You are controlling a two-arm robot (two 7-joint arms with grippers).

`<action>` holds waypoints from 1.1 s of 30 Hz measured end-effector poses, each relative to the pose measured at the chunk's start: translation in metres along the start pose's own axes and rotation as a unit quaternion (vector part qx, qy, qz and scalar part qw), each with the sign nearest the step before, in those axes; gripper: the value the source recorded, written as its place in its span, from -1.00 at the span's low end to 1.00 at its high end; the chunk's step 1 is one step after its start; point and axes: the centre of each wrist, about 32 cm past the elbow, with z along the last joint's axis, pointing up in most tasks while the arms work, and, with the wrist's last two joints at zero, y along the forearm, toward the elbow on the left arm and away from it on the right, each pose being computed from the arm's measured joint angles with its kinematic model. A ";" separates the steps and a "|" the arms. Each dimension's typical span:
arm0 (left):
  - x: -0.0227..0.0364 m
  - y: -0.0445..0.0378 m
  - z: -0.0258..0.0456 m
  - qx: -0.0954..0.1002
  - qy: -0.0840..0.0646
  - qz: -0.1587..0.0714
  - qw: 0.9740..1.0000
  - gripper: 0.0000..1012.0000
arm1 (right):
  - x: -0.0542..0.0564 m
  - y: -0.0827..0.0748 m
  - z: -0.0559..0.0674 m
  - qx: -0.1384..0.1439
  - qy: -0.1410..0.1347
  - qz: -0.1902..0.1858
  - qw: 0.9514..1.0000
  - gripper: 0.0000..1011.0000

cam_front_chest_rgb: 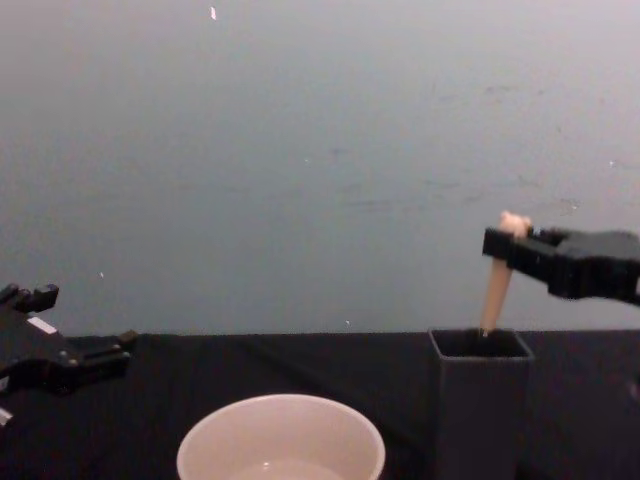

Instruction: Pick up the stirring spoon with one hand, stir inside the cup, then place it back in its original position.

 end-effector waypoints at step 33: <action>0.0000 0.0000 0.0000 0.000 0.000 0.000 1.000 0.98 | -0.009 0.019 0.040 0.093 -0.076 0.084 0.989 -0.58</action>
